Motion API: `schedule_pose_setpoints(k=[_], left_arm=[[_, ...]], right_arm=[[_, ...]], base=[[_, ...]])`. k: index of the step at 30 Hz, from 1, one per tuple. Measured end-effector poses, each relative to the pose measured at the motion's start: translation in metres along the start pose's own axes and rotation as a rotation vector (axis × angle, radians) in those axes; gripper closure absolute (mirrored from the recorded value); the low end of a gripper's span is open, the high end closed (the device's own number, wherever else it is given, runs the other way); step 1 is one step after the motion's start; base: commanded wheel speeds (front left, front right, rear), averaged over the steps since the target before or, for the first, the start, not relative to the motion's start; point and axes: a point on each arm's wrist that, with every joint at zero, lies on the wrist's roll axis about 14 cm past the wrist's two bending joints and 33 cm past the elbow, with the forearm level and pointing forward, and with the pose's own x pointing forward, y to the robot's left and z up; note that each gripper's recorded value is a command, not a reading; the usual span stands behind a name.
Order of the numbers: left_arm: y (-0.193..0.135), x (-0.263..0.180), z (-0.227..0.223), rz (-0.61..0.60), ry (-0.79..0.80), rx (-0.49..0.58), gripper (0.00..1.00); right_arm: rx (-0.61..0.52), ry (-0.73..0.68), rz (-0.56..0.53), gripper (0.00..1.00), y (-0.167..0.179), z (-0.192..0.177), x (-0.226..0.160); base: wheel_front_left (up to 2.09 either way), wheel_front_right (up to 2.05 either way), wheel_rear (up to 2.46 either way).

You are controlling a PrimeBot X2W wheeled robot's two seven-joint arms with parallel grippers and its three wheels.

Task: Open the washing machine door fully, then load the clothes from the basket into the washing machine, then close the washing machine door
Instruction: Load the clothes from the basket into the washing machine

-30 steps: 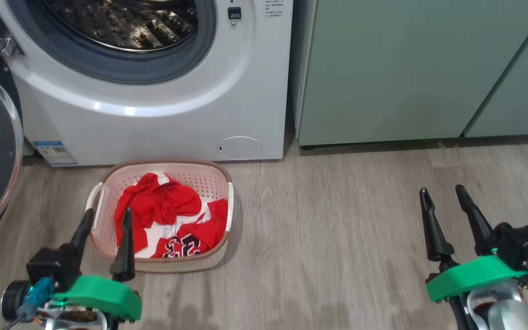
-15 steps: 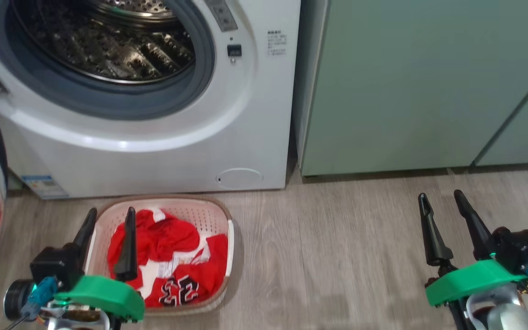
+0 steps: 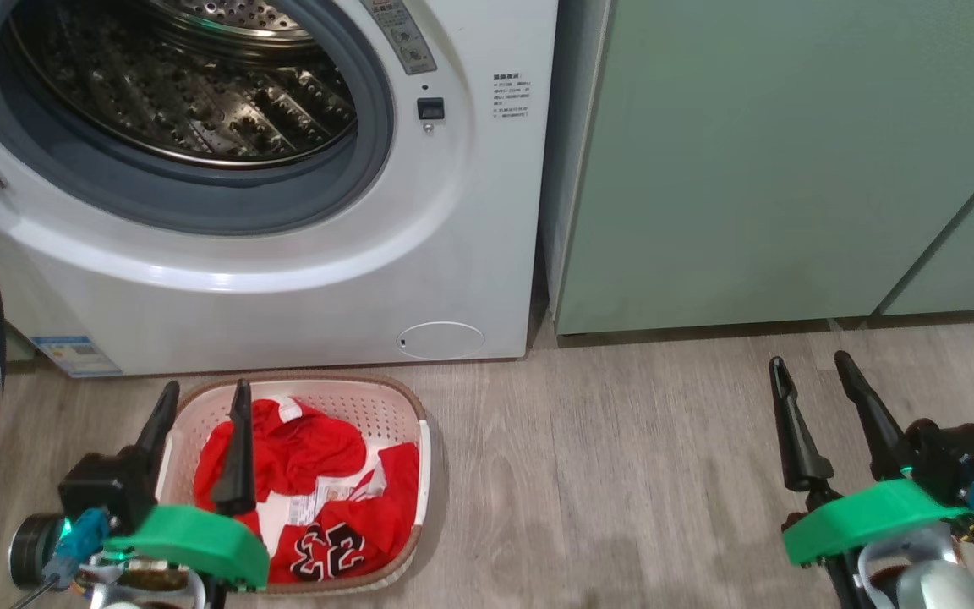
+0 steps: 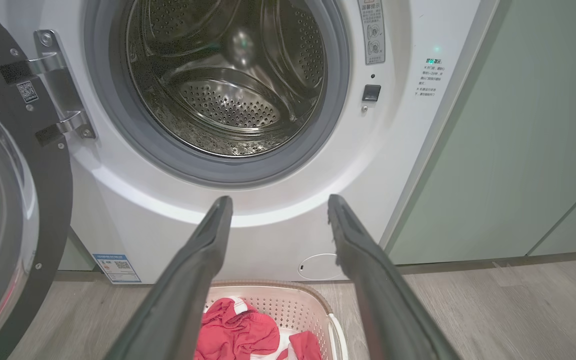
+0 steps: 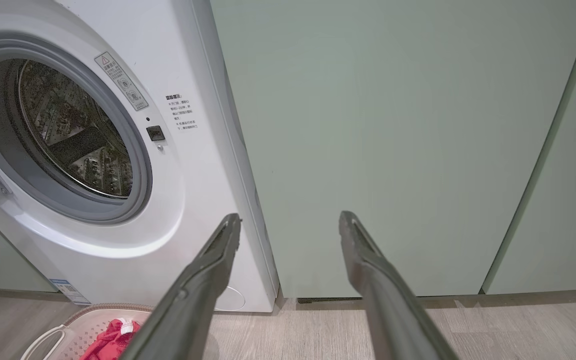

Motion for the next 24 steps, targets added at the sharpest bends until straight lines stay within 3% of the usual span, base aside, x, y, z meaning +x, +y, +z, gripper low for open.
schedule_pose_setpoints(k=[17,24], left_arm=[[0.000,0.008,-0.009,-0.009,0.030,0.000,0.00],[-0.007,0.040,-0.061,-0.050,0.193,-0.070,0.00]], right_arm=[[0.001,0.036,0.012,0.00,0.004,-0.012,0.007],[-0.001,0.046,0.039,0.00,0.012,-0.018,0.032]], base=[[0.00,0.00,0.00],[0.00,0.00,0.00]])
